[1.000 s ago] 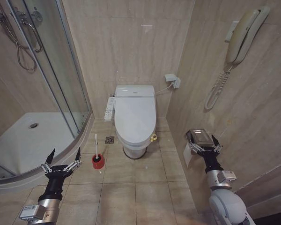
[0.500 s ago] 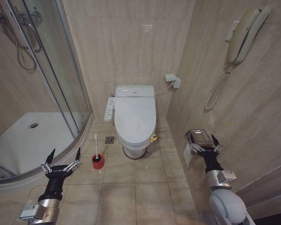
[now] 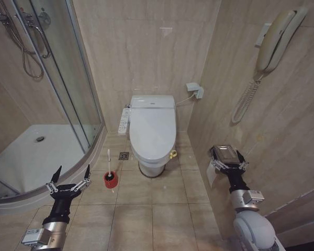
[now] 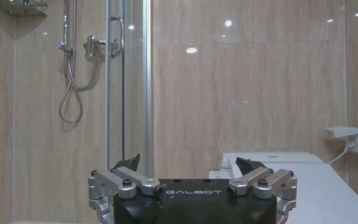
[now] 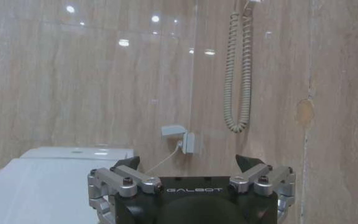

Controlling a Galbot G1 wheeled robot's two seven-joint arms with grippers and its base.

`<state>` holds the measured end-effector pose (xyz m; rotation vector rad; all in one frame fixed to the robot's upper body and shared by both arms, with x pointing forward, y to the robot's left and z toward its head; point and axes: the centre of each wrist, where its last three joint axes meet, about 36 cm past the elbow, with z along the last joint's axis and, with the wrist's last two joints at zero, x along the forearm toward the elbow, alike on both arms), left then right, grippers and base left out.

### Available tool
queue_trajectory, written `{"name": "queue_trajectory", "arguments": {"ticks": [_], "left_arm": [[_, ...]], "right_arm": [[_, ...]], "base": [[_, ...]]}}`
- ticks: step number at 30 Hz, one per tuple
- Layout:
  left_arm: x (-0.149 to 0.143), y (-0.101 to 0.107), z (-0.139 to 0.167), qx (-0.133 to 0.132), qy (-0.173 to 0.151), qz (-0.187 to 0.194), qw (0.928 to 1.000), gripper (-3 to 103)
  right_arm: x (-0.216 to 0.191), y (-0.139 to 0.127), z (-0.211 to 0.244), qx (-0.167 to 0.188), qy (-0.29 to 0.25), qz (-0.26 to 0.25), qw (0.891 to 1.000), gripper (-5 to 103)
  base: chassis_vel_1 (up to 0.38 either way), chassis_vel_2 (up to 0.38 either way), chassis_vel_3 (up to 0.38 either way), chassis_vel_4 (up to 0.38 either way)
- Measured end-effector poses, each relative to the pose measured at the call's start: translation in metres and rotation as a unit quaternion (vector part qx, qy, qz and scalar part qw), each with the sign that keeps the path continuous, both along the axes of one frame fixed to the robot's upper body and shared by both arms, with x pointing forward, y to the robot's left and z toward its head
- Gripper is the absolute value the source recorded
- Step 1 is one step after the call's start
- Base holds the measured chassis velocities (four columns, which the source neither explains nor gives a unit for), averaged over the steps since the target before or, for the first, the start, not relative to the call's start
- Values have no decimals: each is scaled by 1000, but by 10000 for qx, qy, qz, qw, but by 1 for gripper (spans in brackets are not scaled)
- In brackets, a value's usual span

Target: Open the toilet lid, clean the toilet bowl with a toilet brush, close the toilet lid, and flush.

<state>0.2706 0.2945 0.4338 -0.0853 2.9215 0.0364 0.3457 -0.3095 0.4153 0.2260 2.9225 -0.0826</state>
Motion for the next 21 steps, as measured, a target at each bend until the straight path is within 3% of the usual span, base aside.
{"name": "queue_trajectory", "arguments": {"ticks": [21], "left_arm": [[0,0,0,0,0,0,10000,100]], "right_arm": [[0,0,0,0,0,0,10000,100]], "base": [[-8,-6,-9,-8]]}}
